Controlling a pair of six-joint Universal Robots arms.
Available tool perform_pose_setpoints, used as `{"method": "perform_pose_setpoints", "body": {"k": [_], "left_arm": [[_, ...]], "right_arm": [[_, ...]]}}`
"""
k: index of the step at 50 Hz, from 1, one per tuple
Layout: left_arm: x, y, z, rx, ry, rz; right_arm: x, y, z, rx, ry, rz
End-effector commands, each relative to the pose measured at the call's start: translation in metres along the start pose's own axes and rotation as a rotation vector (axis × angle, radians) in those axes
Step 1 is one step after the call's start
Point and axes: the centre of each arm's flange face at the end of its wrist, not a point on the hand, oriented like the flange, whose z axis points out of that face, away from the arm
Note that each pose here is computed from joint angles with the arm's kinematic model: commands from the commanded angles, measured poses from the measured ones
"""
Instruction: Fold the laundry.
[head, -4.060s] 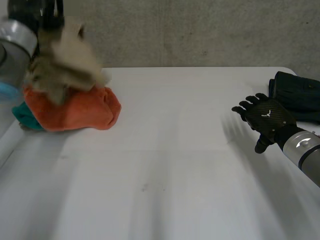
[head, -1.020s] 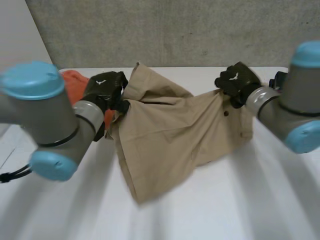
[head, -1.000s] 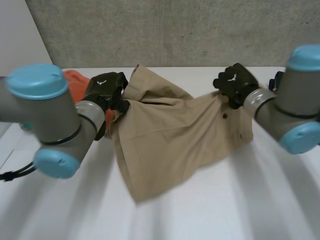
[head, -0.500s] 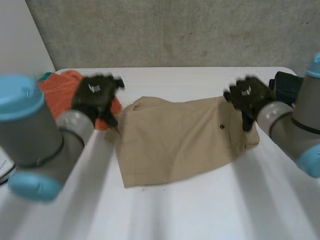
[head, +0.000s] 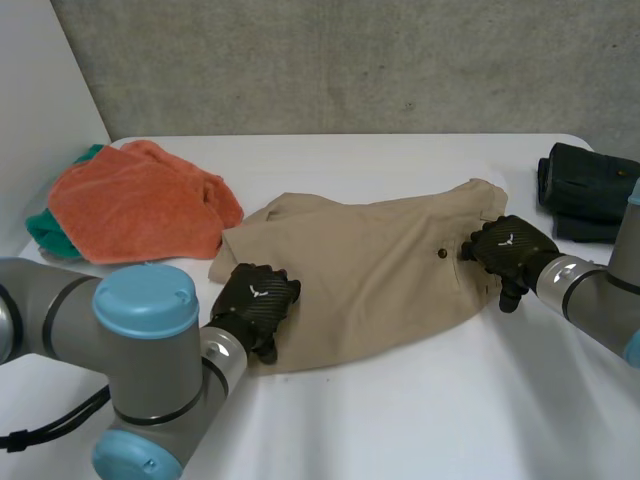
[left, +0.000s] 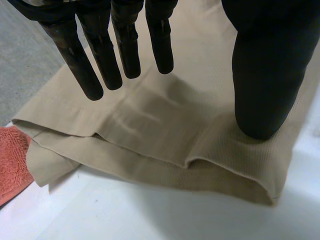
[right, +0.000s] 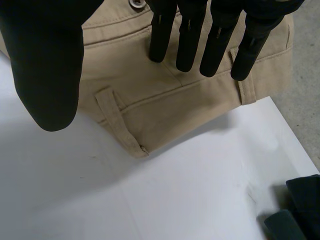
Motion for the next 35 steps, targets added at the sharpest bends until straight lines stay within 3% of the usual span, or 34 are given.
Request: {"method": "perform_pose_setpoints", "body": {"k": [1,24,35], "left_arm": [[0.001,0.001,0.006,-0.009,0.003,0.048],[-0.009,0.001,0.018,-0.011,-0.026,0.034],[-0.022,-0.031,-0.017,0.069,-0.052,0.007]], "right_arm": [[-0.001,0.007,0.016,0.005,0.003,-0.003],[0.001,0.019,0.046,0.049,0.056,-0.017],[0.001,0.009,0.04,0.06,0.059,-0.007]]}}
